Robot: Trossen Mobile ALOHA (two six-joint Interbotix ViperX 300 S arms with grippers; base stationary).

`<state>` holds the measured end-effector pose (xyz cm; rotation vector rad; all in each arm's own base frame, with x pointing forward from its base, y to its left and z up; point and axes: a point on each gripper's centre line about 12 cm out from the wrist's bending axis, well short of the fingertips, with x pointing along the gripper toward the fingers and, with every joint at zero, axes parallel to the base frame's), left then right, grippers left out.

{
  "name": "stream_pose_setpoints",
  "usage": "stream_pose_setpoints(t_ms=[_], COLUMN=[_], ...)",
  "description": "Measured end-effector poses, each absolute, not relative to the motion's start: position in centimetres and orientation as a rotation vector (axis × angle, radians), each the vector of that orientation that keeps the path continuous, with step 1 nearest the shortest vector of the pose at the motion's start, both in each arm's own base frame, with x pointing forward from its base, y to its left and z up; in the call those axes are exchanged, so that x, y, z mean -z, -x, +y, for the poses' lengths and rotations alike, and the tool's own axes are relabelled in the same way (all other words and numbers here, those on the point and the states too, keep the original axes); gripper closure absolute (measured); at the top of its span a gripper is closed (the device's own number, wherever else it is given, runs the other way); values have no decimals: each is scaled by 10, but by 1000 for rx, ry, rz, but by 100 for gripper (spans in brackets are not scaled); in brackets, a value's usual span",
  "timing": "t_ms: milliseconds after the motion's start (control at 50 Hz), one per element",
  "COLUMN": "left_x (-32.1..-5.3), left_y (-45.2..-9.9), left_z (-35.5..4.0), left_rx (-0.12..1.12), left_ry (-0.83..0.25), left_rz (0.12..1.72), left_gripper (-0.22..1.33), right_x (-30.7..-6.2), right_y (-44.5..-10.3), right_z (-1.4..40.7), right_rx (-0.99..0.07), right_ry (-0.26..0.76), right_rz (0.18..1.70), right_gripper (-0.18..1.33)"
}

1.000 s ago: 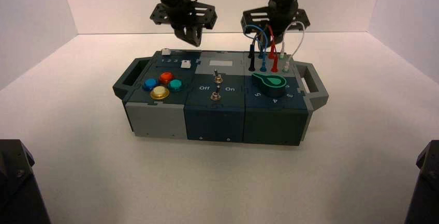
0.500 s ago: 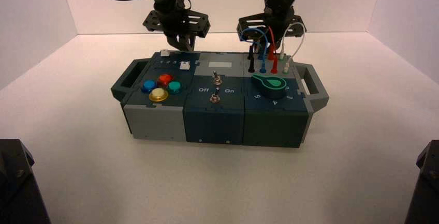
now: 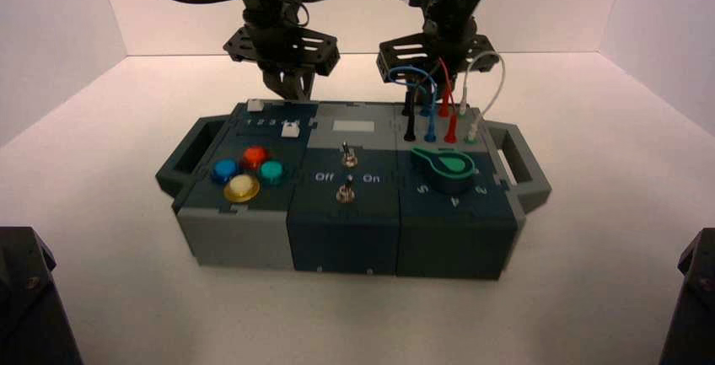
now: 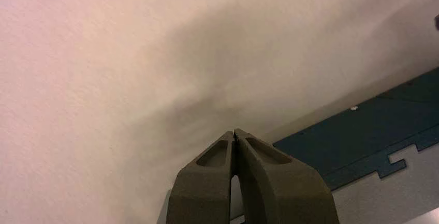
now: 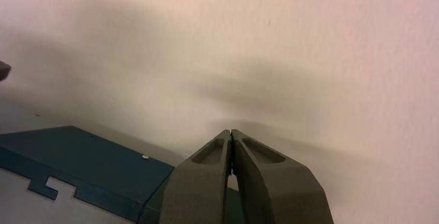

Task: Move the box closer.

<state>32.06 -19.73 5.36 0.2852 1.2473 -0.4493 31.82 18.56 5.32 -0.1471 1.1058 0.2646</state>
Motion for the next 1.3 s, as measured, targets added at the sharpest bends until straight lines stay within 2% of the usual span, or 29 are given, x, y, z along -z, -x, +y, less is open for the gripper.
stream_pose_setpoints(t_ms=[480,780,1140,1300], left_x=[-55,-54,-54,-54], left_y=[-304,-299,-295,-294], left_z=[-193,-190,-188,-187], left_rx=[449,445,444,443], left_ry=[-326,-336,-350,-356], left_rz=[1354,1382,1414,1428], left_gripper=[128,128,128,128], right_x=[-75,-77,-75,-76], right_y=[-302,-301,-301,-300], right_z=[181,183,197,198], right_rx=[-260,-241,-212,-197], right_ry=[159,197,317,339], right_rz=[1095,1116,1177,1194], right_gripper=[129,129,129,129])
